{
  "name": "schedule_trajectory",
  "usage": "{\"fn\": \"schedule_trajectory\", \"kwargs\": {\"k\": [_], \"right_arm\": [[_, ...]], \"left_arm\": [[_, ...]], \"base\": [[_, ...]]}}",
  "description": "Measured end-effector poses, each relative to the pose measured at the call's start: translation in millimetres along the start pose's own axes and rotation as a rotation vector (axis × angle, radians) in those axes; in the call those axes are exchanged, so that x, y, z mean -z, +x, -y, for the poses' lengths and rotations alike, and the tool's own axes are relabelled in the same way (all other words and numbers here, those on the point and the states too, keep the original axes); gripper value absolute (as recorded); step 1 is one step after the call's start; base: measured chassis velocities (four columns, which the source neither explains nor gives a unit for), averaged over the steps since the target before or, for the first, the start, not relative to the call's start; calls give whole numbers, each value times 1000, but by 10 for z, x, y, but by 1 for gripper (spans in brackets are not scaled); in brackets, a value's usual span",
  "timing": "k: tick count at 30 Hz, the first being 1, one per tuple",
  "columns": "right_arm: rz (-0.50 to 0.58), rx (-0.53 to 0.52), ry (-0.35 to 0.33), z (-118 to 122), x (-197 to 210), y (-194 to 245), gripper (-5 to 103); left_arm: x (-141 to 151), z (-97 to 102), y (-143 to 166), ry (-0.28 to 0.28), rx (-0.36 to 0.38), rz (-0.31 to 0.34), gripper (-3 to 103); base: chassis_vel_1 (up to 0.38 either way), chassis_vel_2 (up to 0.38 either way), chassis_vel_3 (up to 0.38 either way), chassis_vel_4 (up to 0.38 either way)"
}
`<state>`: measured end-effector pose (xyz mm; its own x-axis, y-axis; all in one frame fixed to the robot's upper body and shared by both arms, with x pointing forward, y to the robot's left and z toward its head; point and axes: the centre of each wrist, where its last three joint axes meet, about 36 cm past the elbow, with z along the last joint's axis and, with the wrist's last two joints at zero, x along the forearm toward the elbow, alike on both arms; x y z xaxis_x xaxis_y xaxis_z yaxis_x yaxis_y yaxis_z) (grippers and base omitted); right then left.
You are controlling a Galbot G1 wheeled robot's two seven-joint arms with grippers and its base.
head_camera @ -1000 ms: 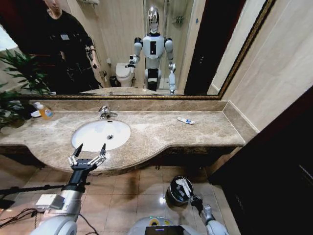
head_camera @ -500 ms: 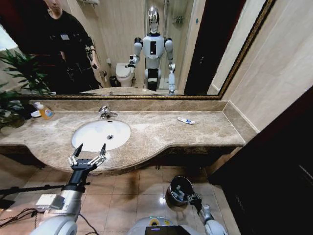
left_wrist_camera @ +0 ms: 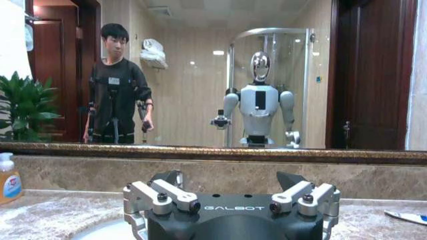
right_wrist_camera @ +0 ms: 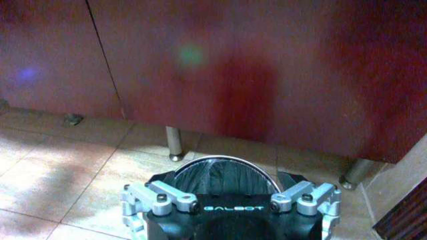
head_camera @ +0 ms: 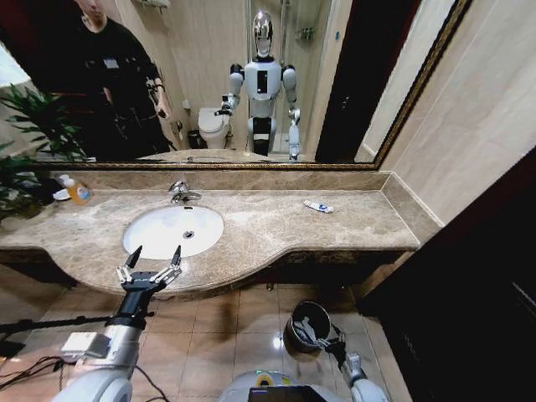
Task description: Pick up the trash from the sink and place it in the trash bin.
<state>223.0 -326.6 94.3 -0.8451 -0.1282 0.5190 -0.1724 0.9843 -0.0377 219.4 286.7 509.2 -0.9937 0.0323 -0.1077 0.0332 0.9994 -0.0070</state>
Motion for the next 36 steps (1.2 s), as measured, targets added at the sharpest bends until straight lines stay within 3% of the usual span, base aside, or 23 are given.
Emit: {"fn": "schedule_trajectory", "kwargs": {"k": [27,36], "right_arm": [[33,10,1,-67,121,83,100],[184,5,-41,-94,847,422,100]], "left_arm": [[0,0,0,0,0,0,100],[0,0,0,0,0,0,100]], "base": [[0,0,0,0],[0,0,0,0]]}}
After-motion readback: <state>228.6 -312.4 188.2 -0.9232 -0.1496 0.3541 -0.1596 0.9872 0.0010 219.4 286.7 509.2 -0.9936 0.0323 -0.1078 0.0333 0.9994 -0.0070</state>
